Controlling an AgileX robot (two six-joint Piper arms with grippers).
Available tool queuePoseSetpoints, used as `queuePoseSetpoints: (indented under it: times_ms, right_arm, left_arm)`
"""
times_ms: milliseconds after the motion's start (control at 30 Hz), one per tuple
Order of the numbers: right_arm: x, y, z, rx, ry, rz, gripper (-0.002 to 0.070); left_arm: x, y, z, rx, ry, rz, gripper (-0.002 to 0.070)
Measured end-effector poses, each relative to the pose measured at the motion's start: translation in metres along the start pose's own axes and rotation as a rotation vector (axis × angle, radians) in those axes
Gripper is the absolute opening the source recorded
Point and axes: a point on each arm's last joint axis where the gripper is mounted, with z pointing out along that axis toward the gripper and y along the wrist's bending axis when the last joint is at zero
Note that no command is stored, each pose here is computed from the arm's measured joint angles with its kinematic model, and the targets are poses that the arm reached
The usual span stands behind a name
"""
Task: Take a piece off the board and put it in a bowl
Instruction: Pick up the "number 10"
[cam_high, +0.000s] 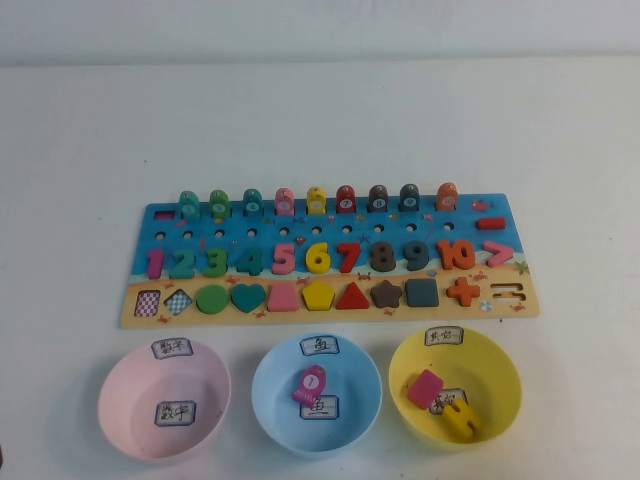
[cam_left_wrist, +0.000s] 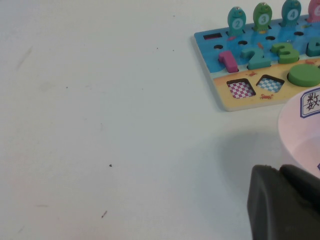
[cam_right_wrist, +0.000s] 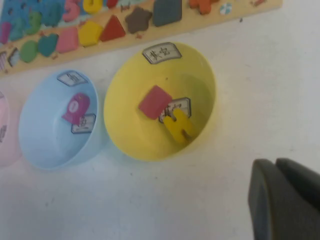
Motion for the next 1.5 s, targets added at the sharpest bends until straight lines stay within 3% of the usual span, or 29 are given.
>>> queuePoseSetpoints:
  times_ms: [233,500,933,1300,1500]
  right_arm:
    - [-0.035,0.003,0.012,0.103,0.174,-0.063,-0.0017]
    - [-0.062,0.006,0.037,0.132,0.259,-0.073,-0.0017]
    - [-0.064,0.063,0.091,0.041,0.445,-0.273,-0.0017]
    - [-0.089,0.105,0.125,0.038,0.443,-0.439,-0.0017]
    - [-0.103,0.116,0.153,0.073,0.474,-0.454,-0.0017]
  left_arm:
    - [0.0,0.0,0.0,0.0,0.0,0.0,-0.0003]
    - [0.0,0.0,0.0,0.0,0.0,0.0,-0.0003]
    - [0.0,0.0,0.0,0.0,0.0,0.0,-0.0003]
    - [0.0,0.0,0.0,0.0,0.0,0.0,-0.0003]
    - [0.0,0.0,0.0,0.0,0.0,0.0,-0.0003]
